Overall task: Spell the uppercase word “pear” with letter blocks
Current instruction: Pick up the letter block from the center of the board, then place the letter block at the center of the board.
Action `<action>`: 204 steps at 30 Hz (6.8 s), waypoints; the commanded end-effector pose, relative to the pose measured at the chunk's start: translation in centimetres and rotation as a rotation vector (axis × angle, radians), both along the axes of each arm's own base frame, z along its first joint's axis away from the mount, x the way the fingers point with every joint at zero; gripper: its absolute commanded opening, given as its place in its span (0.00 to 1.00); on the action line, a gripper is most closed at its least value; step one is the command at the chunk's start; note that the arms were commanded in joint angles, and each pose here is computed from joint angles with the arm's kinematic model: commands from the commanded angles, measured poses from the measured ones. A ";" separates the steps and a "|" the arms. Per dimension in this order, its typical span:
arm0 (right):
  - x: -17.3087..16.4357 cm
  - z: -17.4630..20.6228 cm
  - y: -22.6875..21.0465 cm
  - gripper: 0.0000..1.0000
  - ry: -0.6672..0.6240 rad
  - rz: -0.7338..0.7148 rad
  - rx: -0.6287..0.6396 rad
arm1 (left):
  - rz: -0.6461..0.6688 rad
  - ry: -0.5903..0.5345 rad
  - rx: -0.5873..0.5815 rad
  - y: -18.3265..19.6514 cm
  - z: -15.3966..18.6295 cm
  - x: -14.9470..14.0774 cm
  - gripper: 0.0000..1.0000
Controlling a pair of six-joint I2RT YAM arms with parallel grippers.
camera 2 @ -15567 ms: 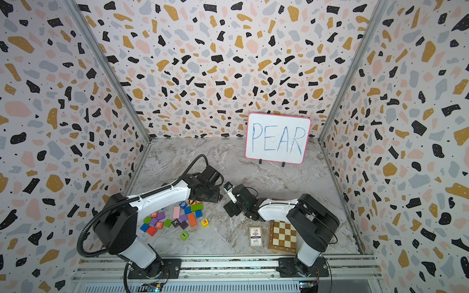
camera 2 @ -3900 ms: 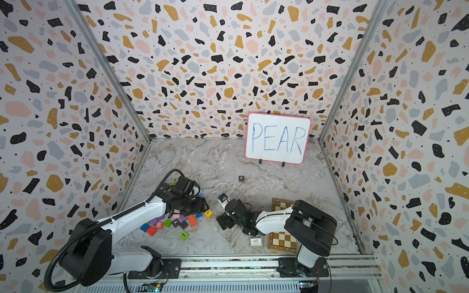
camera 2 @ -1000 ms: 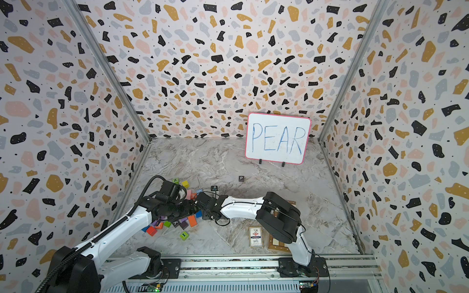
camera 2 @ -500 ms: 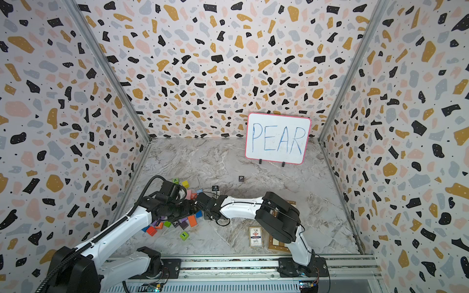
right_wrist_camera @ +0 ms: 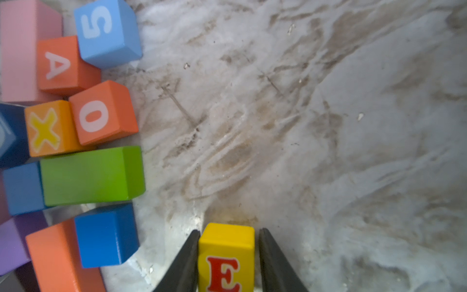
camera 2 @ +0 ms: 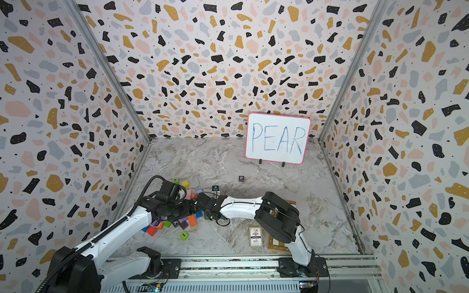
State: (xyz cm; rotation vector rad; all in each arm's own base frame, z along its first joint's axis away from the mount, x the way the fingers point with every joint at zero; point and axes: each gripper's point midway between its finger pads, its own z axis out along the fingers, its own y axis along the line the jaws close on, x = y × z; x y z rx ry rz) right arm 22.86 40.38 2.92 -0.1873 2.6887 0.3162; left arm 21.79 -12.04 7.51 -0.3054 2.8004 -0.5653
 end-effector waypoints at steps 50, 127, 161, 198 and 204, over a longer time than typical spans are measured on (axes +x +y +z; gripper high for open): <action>1.4 2.0 -3.1 0.34 -0.074 -0.031 0.013 | -0.018 -0.041 -0.028 -0.1 1.2 -0.2 1.00; 20.1 0.0 -17.2 0.29 -0.146 -0.242 -0.105 | -0.184 -0.096 -0.162 -8.5 4.5 6.5 0.99; 20.3 0.2 -17.0 0.36 -0.145 -0.234 -0.114 | -0.179 -0.103 -0.167 -8.4 4.6 6.3 0.99; 20.4 1.4 -16.8 0.43 -0.165 -0.226 -0.122 | -0.173 -0.113 -0.172 -8.3 4.9 6.2 0.99; 20.3 3.0 -16.7 0.45 -0.188 -0.228 -0.121 | -0.172 -0.119 -0.173 -8.2 5.2 6.1 0.99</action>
